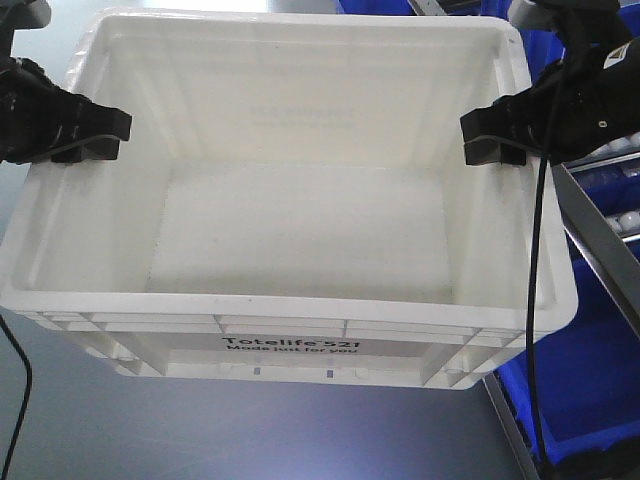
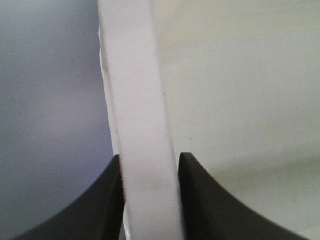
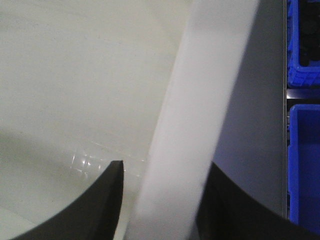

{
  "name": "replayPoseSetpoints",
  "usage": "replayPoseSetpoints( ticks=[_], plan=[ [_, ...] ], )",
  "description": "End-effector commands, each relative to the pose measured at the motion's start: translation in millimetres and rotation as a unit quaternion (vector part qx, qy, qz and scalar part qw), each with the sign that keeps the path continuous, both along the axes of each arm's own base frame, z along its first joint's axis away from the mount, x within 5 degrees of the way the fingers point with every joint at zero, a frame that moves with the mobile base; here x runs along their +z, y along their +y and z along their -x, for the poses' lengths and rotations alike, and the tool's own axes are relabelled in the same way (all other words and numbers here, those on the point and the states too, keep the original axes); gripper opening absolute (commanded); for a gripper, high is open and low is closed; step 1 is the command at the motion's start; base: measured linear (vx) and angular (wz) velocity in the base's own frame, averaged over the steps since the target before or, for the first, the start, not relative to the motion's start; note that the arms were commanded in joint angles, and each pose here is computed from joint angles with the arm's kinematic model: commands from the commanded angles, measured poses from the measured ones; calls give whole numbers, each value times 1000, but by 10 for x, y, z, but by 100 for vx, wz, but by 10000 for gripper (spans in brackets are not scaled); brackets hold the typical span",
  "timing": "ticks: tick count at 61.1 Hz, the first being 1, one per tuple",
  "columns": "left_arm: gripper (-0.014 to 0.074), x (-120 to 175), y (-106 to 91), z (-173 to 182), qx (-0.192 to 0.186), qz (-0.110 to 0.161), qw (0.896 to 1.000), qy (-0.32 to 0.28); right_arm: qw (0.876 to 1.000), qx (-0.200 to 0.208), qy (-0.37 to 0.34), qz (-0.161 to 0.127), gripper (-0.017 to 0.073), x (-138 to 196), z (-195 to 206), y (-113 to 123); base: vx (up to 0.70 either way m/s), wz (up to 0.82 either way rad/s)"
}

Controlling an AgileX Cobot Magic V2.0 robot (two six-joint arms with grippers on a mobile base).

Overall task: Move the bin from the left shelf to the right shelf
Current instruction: 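Keep holding the tote with both grippers while the base turns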

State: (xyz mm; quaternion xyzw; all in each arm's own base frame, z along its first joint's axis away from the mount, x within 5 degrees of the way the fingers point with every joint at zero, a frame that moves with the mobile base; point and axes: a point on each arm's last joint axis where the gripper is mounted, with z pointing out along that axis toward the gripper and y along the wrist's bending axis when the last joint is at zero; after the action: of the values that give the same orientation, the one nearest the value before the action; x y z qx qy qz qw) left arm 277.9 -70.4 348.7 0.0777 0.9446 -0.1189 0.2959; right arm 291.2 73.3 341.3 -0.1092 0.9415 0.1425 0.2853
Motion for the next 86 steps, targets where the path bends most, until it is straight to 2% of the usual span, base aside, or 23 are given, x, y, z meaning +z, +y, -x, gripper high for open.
replayPoseSetpoints(
  ticks=[1,86],
  plan=[
    [-8,342,-5,34,-2,19,995,-97,997,6,-70,-8,-4,272,47,-10,41,-7],
    [-8,344,-5,36,-2,19,995,-97,997,6,-70,-8,-4,272,47,-11,45,14]
  ],
)
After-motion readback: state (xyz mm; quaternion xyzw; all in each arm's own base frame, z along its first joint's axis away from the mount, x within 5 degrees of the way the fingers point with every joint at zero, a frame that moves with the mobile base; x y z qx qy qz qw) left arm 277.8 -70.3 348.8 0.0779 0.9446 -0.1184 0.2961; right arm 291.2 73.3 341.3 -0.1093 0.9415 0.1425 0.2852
